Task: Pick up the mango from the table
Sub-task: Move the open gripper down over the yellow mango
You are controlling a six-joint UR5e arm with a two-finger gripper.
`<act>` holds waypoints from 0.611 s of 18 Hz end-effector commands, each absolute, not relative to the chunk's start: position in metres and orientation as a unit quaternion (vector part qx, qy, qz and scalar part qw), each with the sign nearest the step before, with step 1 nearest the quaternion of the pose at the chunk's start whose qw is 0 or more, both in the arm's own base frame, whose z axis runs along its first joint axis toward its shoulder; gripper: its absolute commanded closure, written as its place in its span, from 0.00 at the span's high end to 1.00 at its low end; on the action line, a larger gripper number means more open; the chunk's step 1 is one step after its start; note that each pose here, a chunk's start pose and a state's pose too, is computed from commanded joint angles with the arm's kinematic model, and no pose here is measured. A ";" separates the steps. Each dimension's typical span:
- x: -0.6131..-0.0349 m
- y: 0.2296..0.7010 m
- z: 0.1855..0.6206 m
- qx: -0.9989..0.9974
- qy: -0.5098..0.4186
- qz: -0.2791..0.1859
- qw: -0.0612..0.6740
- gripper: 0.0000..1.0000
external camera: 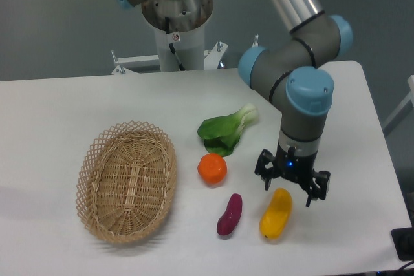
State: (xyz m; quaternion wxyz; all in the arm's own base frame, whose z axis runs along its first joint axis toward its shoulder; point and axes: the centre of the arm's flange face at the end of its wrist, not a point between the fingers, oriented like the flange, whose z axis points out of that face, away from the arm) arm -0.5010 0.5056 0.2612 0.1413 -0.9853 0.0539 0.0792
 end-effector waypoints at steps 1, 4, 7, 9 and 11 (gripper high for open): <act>-0.501 0.507 0.256 -0.985 0.055 0.080 0.141 1.00; -0.496 0.512 0.250 -0.984 0.060 0.087 0.145 1.00; -0.494 0.512 0.240 -0.983 0.061 0.091 0.146 1.00; -0.493 0.511 0.234 -0.984 0.061 0.088 0.144 1.00; -0.491 0.512 0.226 -0.985 0.063 0.084 0.140 1.00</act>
